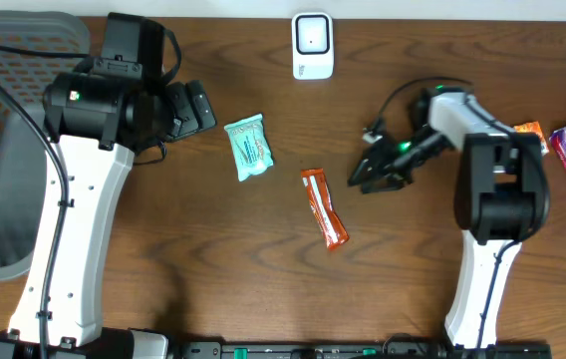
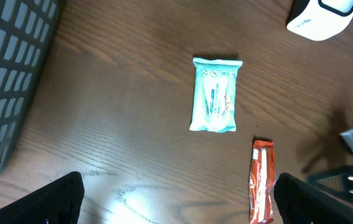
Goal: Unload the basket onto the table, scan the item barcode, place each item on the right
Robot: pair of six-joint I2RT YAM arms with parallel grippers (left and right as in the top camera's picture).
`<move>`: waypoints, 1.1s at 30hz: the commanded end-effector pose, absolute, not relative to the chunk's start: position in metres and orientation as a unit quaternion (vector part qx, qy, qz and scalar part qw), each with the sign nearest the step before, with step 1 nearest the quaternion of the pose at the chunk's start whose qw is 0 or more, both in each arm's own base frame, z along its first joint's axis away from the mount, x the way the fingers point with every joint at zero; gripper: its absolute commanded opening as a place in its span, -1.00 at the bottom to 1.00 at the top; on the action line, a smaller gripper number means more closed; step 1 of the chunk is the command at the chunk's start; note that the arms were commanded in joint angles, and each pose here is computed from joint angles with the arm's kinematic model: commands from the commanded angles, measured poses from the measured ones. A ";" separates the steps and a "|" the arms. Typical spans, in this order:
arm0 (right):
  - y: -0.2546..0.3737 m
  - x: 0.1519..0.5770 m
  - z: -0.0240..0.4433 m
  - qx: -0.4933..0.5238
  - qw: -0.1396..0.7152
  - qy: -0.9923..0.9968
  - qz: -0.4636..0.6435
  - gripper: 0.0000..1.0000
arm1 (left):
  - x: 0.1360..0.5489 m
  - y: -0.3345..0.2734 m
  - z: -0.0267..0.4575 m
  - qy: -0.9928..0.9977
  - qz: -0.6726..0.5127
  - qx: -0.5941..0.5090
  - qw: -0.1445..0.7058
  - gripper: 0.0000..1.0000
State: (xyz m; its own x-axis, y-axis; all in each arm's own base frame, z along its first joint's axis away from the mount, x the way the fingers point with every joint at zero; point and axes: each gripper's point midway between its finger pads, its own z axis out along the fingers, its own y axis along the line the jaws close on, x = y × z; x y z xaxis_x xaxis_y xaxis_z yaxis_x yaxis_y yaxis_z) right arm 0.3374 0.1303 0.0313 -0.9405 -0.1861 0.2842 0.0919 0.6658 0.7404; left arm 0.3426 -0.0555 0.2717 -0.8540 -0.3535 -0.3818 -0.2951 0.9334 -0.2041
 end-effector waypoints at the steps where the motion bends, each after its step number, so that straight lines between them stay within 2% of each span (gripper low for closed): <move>1: 0.120 0.357 0.055 0.018 0.145 -0.907 -0.395 -0.07 | 0.344 -0.052 0.270 0.961 -0.060 -0.169 0.211 0.96; 5: 0.130 0.357 0.079 0.045 0.129 -0.911 -0.390 -0.17 | 0.344 -0.052 0.270 0.961 -0.060 -0.169 0.211 0.96; 6: 0.135 0.354 0.083 0.055 0.127 -0.912 -0.387 -0.28 | 0.344 -0.052 0.270 0.961 -0.060 -0.169 0.211 0.95; 8: 0.148 0.348 0.086 0.079 0.131 -0.915 -0.374 -0.81 | 0.344 -0.052 0.270 0.961 -0.060 -0.169 0.211 0.96; 9: 0.154 0.343 0.084 0.091 0.137 -0.917 -0.364 -0.98 | 0.344 -0.052 0.270 0.961 -0.060 -0.169 0.211 0.96; 14: 0.170 0.323 0.061 0.111 0.175 -0.944 -0.256 -0.98 | 0.344 -0.052 0.270 0.961 -0.060 -0.169 0.211 0.96; 20: 0.195 0.314 0.046 0.129 0.168 -0.963 -0.168 -0.98 | 0.344 -0.052 0.270 0.961 -0.060 -0.169 0.211 0.96; 26: 0.209 0.319 0.032 0.127 0.144 -0.968 -0.161 -0.97 | 0.344 -0.052 0.270 0.961 -0.060 -0.169 0.211 0.95; 33: 0.193 0.309 -0.013 0.083 0.141 -0.980 -0.116 -0.98 | 0.344 -0.052 0.270 0.961 -0.060 -0.169 0.211 0.96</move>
State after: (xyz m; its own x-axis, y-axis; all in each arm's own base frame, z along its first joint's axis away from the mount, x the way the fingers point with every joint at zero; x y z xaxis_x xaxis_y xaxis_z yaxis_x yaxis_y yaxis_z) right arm 0.3183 0.2095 0.0011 -0.9366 -0.2667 0.2275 -0.1789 0.9217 0.3441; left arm 0.3426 -0.0555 0.2717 -0.8540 -0.3535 -0.3818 -0.2951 0.9334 -0.2041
